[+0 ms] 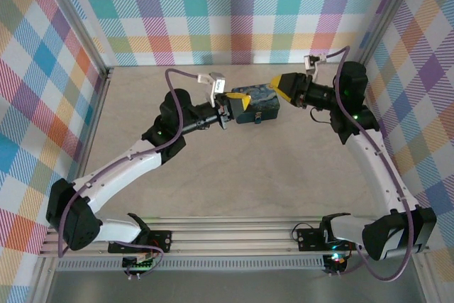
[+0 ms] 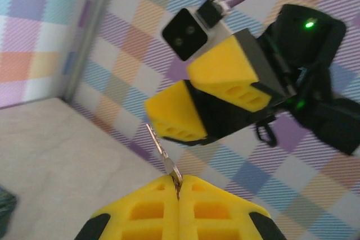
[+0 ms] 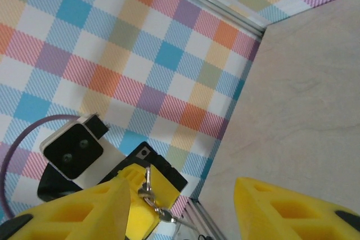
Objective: Unlock a padlock with a key
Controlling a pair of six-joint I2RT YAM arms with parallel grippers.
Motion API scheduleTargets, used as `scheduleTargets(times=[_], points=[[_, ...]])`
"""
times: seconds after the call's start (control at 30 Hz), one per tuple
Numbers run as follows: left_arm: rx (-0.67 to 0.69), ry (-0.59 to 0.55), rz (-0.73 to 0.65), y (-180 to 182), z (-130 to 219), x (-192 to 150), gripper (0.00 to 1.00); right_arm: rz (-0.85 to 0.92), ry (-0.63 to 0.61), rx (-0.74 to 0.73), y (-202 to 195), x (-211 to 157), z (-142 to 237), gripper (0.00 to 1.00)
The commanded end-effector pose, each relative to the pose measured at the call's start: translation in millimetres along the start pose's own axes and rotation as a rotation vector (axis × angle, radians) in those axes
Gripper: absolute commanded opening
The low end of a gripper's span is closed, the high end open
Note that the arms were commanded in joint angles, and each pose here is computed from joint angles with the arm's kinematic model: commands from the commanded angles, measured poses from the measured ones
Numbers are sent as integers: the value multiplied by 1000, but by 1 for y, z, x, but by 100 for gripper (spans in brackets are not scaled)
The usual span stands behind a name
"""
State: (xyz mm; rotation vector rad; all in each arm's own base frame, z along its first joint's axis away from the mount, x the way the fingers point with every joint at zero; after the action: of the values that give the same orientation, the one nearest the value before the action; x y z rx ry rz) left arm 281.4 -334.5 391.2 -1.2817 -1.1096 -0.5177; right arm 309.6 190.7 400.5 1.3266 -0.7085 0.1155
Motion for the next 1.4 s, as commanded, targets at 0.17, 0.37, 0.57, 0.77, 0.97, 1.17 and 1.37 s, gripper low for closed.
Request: scheduleTargets(times=[0.17,0.37,0.57,0.77,0.97,1.17,1.37], points=[[-218,-37,75,-37,-9,31,0,78,78,160,33,-8,-8,47],[-241,-28,89,-40,-13,34,0,78,111,195,37,-13,-16,41],[-273,5,111,-41,-20,32,0,64,108,210,35,-11,-18,35],[-273,44,140,-36,-25,23,0,52,114,212,31,-11,-21,18],[-220,61,176,-26,-25,19,0,81,113,213,33,-13,-19,0],[-109,120,214,-12,-26,15,0,174,109,126,36,-16,-12,0],[77,109,253,13,-16,14,45,260,122,8,29,-19,-7,0]])
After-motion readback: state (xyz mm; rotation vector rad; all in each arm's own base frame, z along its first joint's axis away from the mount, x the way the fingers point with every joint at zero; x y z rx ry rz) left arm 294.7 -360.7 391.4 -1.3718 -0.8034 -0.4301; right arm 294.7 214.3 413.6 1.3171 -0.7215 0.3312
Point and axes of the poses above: each hand's point on the last joint's axis, 136 mm out from that joint toward the fingers, its own z axis back along the fingers, its own y axis along the line the jaws close on, x = y × z, the point moved 1 cm from there along z, back along the fingers, and after that the axes turned 2 degrees about z, right-handed, at the moved point
